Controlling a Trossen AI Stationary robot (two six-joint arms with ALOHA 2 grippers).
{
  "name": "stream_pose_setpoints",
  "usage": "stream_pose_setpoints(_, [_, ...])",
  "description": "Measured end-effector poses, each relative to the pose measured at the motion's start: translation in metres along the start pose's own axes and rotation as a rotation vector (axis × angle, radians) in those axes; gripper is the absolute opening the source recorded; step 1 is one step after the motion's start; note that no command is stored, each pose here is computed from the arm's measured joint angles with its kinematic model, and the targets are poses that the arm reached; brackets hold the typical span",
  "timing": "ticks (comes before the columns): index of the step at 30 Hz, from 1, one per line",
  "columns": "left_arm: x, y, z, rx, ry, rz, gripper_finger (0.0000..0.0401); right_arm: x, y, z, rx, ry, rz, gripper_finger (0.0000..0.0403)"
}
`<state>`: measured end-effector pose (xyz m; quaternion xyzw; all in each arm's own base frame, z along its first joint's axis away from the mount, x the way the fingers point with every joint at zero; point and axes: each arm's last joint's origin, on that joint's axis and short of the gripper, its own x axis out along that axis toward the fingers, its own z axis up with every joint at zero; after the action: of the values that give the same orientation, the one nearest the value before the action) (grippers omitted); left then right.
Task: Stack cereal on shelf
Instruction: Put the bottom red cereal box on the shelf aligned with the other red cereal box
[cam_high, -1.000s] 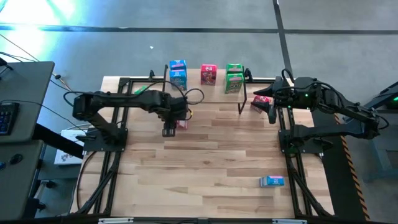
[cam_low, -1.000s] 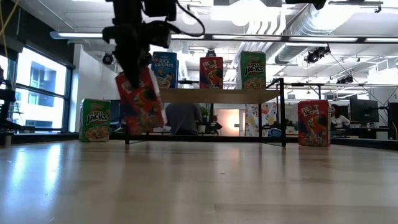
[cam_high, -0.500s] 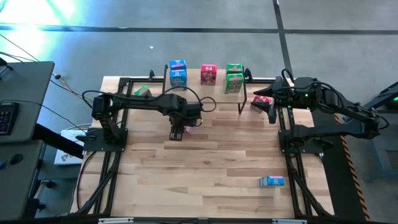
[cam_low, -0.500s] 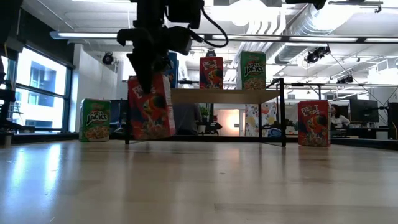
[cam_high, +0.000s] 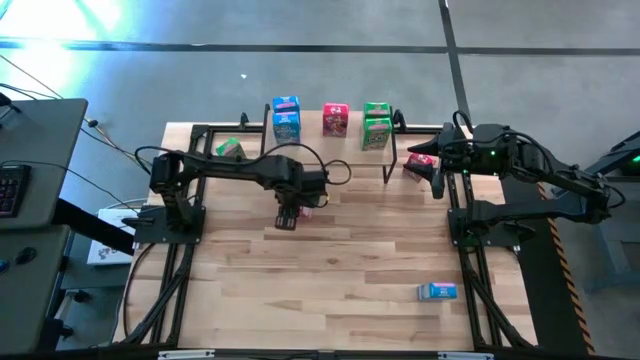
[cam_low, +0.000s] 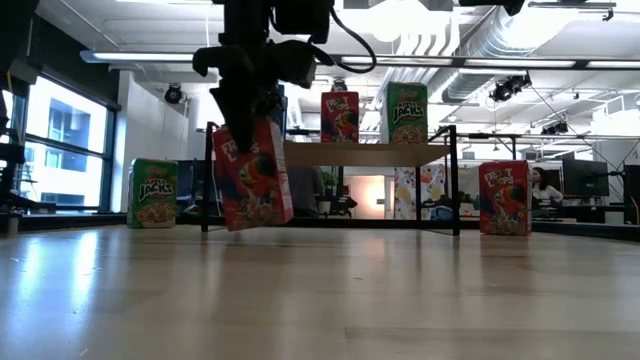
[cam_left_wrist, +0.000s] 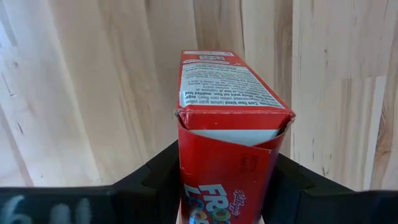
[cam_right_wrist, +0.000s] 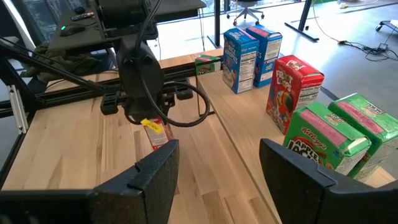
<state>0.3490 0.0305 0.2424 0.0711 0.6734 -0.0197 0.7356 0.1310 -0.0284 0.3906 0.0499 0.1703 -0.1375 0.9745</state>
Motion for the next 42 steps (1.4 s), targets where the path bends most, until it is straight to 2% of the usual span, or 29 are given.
stream_pose_setpoints(21, [0.008, -0.001, 0.004, 0.011, 0.002, -0.023, 0.0170, 0.000, 0.000, 0.000, 0.000, 0.000, 0.000, 0.0216])
stream_pose_setpoints(35, [0.007, 0.000, 0.006, 0.022, -0.021, -0.018, 0.0252, 0.000, 0.000, 0.000, 0.000, 0.000, 0.000, 0.0216])
stream_pose_setpoints(42, [-0.019, 0.007, -0.002, -0.003, -0.053, -0.008, 0.0269, 0.000, 0.000, 0.000, 0.000, 0.002, -0.001, 0.0216])
